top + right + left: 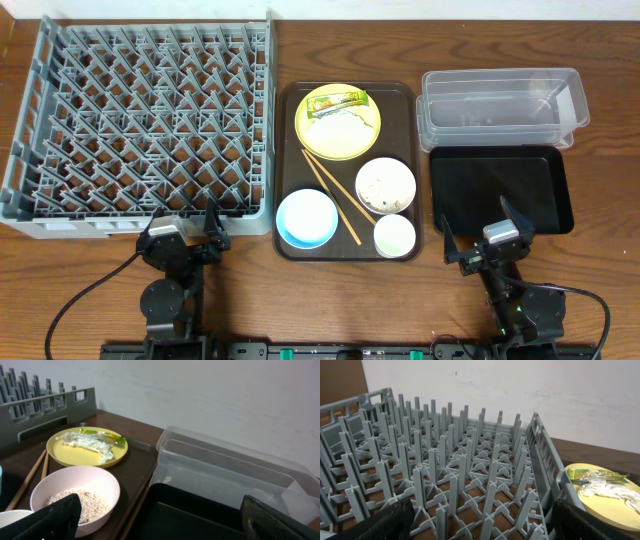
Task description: Sort waste into correct bins and load items into the dishwasher
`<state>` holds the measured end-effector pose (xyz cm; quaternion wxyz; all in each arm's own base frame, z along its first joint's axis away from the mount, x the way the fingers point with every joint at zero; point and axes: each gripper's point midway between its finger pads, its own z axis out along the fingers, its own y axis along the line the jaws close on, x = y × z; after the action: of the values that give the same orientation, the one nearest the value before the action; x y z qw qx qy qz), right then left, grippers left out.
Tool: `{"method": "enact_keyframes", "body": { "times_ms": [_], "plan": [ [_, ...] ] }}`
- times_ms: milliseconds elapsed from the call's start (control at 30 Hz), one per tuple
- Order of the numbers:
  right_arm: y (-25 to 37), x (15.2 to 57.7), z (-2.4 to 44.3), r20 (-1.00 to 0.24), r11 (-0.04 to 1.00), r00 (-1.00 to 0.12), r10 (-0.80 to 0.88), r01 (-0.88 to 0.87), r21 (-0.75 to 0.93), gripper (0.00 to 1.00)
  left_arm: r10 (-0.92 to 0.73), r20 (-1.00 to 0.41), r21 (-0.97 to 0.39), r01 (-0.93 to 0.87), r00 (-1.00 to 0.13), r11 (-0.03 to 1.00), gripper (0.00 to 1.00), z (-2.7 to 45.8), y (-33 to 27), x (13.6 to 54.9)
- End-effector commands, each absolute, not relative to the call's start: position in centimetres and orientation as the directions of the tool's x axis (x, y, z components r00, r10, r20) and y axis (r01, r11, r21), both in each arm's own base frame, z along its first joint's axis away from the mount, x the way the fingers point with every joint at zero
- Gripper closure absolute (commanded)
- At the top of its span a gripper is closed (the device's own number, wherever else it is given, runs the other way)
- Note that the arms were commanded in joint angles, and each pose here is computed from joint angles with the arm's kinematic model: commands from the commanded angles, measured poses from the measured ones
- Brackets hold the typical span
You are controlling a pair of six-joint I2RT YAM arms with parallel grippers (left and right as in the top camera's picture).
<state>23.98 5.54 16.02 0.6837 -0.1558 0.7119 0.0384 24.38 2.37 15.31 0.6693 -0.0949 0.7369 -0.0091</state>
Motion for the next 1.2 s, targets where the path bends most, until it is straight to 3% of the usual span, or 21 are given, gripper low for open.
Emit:
{"method": "enact_keyframes", "body": {
  "times_ms": [0,1167],
  "plan": [
    [4.9,24.3,15.1,-0.978,0.952,-0.052,-0.201,-0.245,-0.182,0.01,-0.147,-0.979,-0.127,-0.144,-0.140,0.981,0.11,13.6,2.6,24.2],
    [6.2,23.9,17.1,-0.984,0.934,-0.009,-0.179,-0.317,-0.167,0.01,-0.147,-0.979,-0.127,-0.144,-0.140,0.981,0.11,13.6,2.6,24.2]
  ]
}}
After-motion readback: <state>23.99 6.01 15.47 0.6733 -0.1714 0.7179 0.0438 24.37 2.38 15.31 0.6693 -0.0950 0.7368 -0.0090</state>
